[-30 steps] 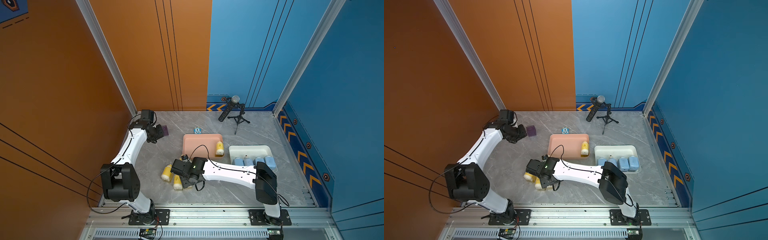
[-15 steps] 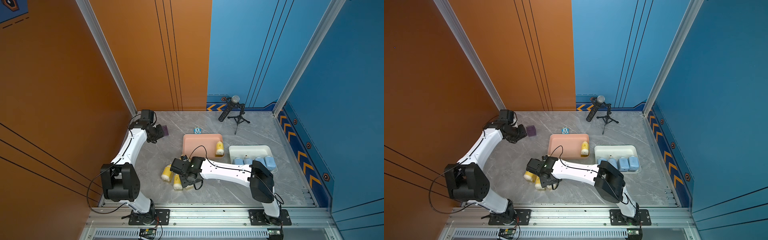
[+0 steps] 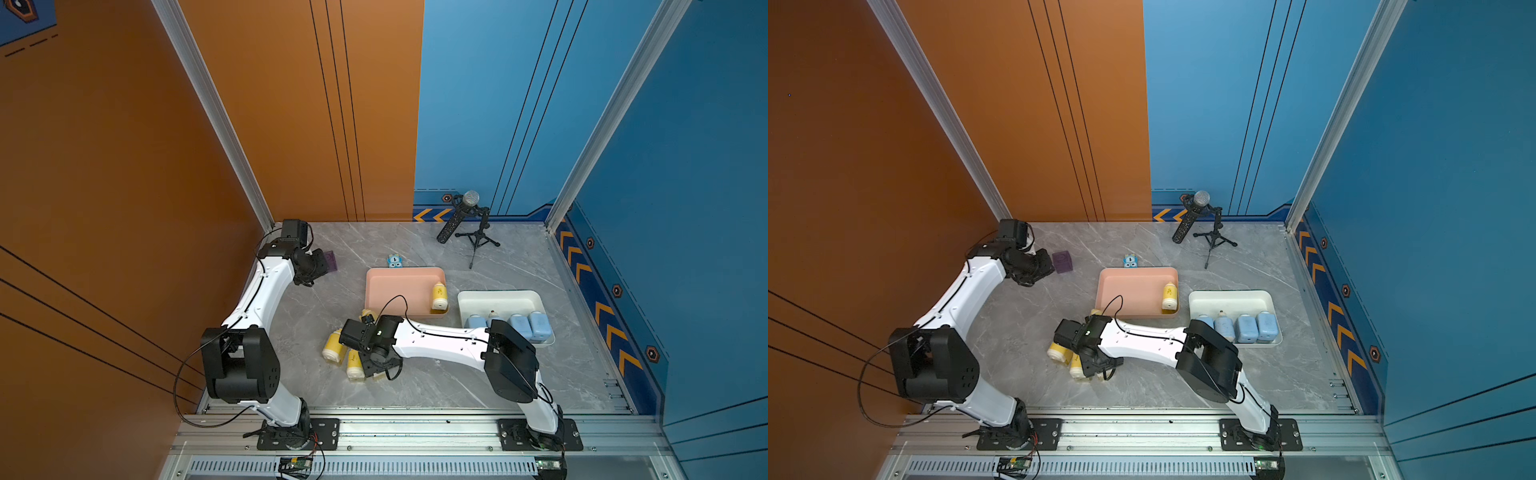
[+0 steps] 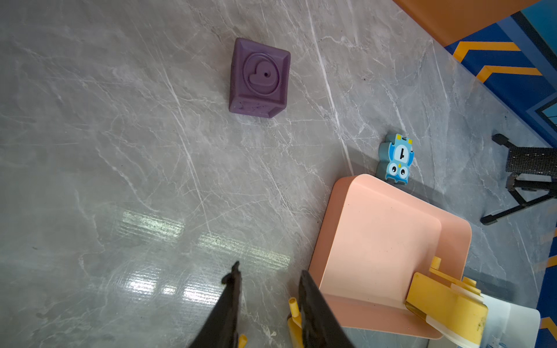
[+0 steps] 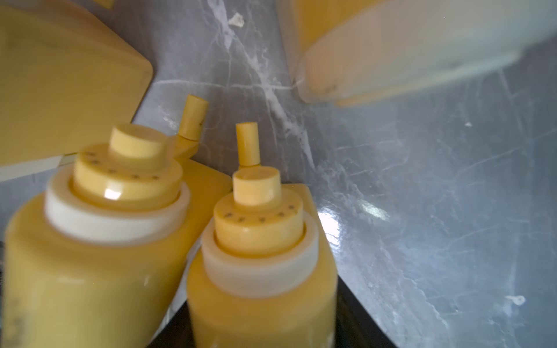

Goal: Place the pencil sharpeners by color into the storage box
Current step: Pick up the pencil sharpener from the center of the board.

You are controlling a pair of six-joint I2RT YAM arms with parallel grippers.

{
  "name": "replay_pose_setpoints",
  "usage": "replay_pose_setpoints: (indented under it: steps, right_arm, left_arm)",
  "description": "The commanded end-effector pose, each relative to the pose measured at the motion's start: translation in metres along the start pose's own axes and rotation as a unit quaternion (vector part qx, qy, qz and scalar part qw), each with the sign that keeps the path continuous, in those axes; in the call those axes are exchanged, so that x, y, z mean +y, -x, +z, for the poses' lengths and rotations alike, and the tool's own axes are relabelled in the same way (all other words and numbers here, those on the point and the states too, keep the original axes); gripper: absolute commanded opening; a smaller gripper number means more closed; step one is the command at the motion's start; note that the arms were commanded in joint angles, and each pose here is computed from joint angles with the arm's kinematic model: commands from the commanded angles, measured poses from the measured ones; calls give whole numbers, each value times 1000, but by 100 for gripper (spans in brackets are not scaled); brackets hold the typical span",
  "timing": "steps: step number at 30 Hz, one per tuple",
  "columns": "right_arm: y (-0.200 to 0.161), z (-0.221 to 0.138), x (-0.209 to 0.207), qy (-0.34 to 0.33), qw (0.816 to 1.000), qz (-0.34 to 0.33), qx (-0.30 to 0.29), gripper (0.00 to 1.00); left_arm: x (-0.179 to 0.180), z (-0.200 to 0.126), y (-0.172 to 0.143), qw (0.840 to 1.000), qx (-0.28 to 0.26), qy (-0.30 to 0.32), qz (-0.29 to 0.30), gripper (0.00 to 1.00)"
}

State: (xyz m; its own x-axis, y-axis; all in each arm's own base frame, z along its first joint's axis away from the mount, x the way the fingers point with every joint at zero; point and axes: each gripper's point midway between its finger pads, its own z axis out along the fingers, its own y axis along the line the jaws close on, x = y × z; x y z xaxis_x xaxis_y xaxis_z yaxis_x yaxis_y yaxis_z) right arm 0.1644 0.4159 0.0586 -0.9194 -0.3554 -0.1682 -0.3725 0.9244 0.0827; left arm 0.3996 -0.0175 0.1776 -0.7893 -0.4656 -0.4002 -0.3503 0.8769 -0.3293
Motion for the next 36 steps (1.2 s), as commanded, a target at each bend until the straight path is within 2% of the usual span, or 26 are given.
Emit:
replay_pose_setpoints:
  steps: [1, 7, 10, 18, 24, 30, 36]
  right_arm:
    - [1, 1, -5, -4, 1000, 6, 3, 54]
    - [-1, -4, -11, -8, 1000, 4, -1, 43]
    - [0, -18, -12, 1, 1000, 5, -11, 41]
    - [-15, -54, -27, 1, 1000, -13, -16, 38]
    - [-21, -88, -57, -16, 999, -19, -31, 38]
    - [2, -109, -85, -23, 998, -9, -60, 38]
    - [43, -115, -112, -37, 996, 8, -86, 37]
  left_arm:
    - [1, -4, -2, 1000, -1, -7, -6, 34]
    - [1, -4, -2, 1000, -1, -6, -6, 34]
    - [1, -4, -2, 1000, 0, -5, -5, 34]
    - [2, -4, -1, 1000, -1, -4, -5, 34]
    - [2, -6, -1, 1000, -5, -3, -5, 33]
    - [3, -6, 0, 1000, -5, -2, -4, 34]
    - [4, -4, 0, 1000, -5, 1, -5, 34]
